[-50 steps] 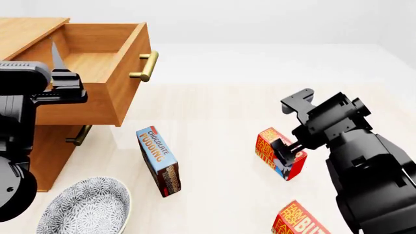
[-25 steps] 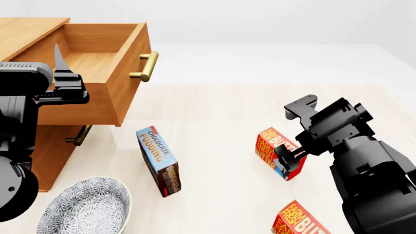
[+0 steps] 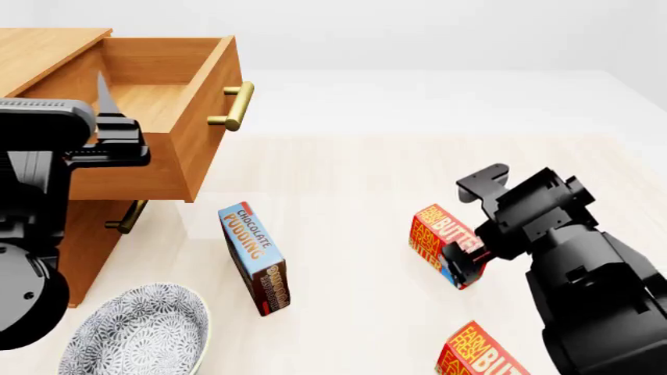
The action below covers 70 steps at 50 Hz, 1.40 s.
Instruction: Put the butter at the front in the top drawer of the cabinet and close it.
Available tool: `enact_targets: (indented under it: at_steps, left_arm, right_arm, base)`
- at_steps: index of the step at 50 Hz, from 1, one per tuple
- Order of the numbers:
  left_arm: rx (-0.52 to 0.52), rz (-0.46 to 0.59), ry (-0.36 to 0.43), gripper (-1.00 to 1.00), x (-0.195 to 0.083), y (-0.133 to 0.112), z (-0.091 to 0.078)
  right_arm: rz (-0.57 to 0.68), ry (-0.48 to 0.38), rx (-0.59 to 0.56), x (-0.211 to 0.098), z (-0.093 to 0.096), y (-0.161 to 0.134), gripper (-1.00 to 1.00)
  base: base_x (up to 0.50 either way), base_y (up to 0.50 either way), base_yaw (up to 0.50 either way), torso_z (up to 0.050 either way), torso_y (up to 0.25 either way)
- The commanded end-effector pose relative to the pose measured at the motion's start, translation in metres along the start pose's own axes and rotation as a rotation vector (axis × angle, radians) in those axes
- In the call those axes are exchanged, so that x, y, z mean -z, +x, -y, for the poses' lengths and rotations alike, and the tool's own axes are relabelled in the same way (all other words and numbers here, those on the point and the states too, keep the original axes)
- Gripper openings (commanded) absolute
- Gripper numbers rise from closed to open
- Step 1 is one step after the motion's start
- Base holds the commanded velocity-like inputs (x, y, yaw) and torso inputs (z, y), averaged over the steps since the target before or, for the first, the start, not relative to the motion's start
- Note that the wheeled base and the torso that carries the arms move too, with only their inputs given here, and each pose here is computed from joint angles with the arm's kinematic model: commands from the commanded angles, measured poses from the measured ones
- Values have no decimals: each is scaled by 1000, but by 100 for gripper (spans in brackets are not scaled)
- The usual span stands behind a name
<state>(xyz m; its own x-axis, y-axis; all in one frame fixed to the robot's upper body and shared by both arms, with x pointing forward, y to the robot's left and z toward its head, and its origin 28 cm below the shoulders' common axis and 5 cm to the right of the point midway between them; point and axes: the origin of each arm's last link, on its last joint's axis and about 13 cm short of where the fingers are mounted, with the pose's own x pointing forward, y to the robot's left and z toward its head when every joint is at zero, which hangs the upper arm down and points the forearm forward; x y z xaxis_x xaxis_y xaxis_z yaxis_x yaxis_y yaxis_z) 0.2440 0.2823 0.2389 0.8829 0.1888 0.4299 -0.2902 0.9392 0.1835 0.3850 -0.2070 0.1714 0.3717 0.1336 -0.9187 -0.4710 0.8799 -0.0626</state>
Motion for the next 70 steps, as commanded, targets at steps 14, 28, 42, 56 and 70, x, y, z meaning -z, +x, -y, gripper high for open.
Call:
enact_targets:
  at_steps: [14, 28, 42, 56, 70]
  left_arm:
    - [11, -19, 4, 100, 5, 5, 5]
    - [8, 5, 23, 100, 0, -3, 2]
    - [184, 75, 386, 100, 35, 29, 41]
    - [426, 328, 749, 100, -150, 122, 13]
    - [672, 491, 1047, 100, -148, 155, 29]
  right_arm:
    - [18, 4, -35, 5, -2, 9, -100]
    - [347, -38, 252, -36, 16, -43, -100]
    - [654, -281, 618, -47, -14, -135, -100]
    - [827, -605, 1000, -46, -38, -194, -100]
    - [866, -788, 1257, -41, -35, -223, -100]
  base:
    - [0, 0, 0, 0, 0]
    - [0, 0, 0, 0, 0]
    - [0, 0, 0, 0, 1]
    - [0, 0, 0, 0, 1]
    - [0, 0, 0, 0, 1]
